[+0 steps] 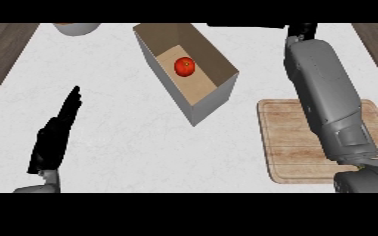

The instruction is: Pick the tomato from the cutting board and place it in the cardboard box

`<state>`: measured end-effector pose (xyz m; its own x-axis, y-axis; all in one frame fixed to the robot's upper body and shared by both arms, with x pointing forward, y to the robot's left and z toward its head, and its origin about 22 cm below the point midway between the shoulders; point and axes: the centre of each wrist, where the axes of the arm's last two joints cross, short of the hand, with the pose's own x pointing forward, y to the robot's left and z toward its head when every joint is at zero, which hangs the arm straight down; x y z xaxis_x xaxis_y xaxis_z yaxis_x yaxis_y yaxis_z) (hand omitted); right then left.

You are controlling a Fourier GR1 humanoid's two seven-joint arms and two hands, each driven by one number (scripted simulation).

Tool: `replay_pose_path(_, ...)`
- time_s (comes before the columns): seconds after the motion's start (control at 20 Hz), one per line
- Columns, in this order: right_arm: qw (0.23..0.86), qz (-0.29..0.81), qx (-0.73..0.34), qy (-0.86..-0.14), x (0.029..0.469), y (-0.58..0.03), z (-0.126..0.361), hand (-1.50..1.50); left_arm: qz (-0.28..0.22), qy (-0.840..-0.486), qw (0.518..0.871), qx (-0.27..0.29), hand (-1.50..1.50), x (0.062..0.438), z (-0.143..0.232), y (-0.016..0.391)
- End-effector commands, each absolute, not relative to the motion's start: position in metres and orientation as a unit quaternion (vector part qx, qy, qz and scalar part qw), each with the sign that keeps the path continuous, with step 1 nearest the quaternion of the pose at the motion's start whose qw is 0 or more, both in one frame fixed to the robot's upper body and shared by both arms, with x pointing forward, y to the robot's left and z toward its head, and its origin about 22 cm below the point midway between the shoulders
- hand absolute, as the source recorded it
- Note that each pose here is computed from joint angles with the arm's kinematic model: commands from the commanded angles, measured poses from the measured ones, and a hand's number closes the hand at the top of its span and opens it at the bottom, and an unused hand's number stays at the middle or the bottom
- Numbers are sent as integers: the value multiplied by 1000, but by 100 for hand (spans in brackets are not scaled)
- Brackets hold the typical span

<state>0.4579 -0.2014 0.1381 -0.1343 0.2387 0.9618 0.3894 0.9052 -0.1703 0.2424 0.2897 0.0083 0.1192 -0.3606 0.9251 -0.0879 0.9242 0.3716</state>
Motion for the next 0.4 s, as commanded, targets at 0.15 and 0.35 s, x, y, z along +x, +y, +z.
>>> replay_pose_path(0.15,613,-78,-213,-757,430,-308,129,-150,-88,-656,728,176,0,252,15,298)
replay_pose_path(0.35,615,-57,-206,-759,416,-366,139,-150,-89,-661,724,176,0,243,10,280)
